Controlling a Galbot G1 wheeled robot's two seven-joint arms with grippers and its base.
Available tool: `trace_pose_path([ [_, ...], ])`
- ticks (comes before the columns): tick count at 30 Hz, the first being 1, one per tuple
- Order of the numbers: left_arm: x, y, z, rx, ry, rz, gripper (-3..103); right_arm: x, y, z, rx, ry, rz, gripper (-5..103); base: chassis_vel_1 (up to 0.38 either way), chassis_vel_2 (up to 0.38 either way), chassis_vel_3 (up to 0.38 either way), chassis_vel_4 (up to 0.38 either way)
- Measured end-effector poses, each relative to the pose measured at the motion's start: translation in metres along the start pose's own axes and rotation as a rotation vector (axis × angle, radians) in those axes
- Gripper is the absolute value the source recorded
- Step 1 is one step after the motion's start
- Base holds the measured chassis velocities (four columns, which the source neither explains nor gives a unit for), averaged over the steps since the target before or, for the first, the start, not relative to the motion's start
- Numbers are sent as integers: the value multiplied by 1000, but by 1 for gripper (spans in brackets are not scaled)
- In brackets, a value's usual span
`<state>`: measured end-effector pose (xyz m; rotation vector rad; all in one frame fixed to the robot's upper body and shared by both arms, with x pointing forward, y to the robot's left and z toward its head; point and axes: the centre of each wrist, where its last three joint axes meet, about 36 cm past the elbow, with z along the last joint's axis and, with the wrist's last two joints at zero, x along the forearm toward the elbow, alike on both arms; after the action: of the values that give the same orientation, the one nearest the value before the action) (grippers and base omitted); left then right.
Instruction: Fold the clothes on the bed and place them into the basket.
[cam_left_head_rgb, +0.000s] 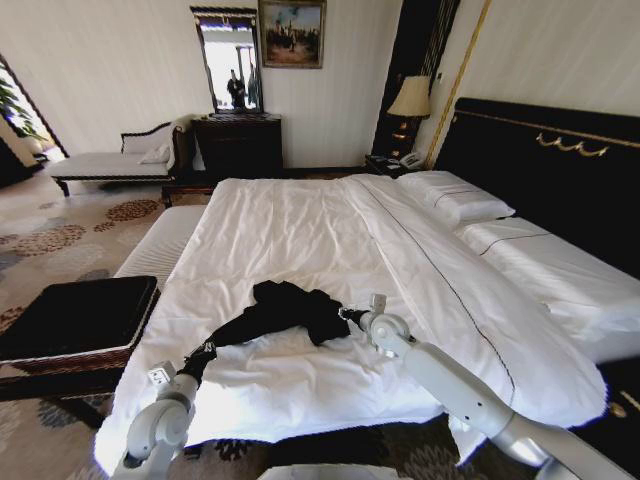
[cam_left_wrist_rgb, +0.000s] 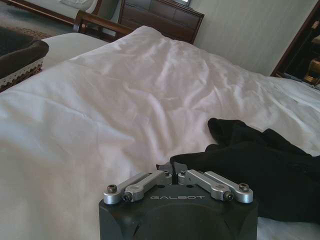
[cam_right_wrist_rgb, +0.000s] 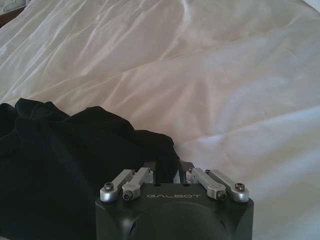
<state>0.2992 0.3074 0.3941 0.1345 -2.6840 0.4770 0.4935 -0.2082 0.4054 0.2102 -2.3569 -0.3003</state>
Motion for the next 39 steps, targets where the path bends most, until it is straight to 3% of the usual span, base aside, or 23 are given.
trace_pose_path([
  [1, 0, 0, 0, 1, 0, 0, 0, 1, 0, 0, 2, -1, -3, 20, 0, 0, 0, 0],
  [3, 0, 0, 0, 1, 1, 0, 0, 1, 0, 1, 6, -4, -9, 20, 0, 0, 0, 0],
  [4, 1, 0, 0, 1, 1, 0, 0, 3, -3, 3, 17, -20, -22, 2, 0, 0, 0, 0],
  [8, 2, -1, 0, 2, -1, 3, 0, 4, -7, 9, 29, -32, -19, 1, 0, 0, 0, 0],
  [12, 3, -4, -3, 16, -15, 13, 0, 12, -13, 15, 22, -110, -40, 0, 0, 0, 0, 0],
  [15, 4, -8, -12, 44, -47, 30, 0, 26, -25, 23, 29, -323, -152, 0, 0, 0, 0, 0],
  [17, 3, -11, -17, 51, -62, 39, 0, 30, -29, 25, 30, -383, -190, 0, 0, 0, 0, 0],
  [19, 2, -16, -32, 68, -103, 67, 0, 44, -40, 23, 25, -546, -299, 0, 0, 0, 0, 0],
  [20, 2, -16, -32, 68, -103, 67, 0, 44, -40, 23, 25, -546, -299, 0, 0, 0, 0, 0],
  [25, -1, -34, -85, 113, -221, 176, 0, 75, -46, 2, 48, -776, -459, 0, 0, 0, 0, 0],
  [30, -1, -46, -123, 124, -296, 266, 0, 90, -43, -19, 70, -859, -527, 0, 0, 0, 0, 0],
  [32, 0, -55, -159, 121, -365, 350, 0, 104, -38, -40, 82, -914, -585, 0, 0, 0, 0, 0],
  [33, 0, -55, -159, 121, -365, 350, 0, 104, -38, -40, 82, -914, -585, 0, 0, 0, 0, 0],
  [37, 20, -64, -222, 136, -489, 472, 0, 140, -26, -89, 119, -1050, -709, 0, 0, 0, 0, 0],
  [39, 28, -65, -237, 142, -519, 497, 0, 154, -22, -101, 121, -1089, -740, 0, 0, 0, 0, 0],
])
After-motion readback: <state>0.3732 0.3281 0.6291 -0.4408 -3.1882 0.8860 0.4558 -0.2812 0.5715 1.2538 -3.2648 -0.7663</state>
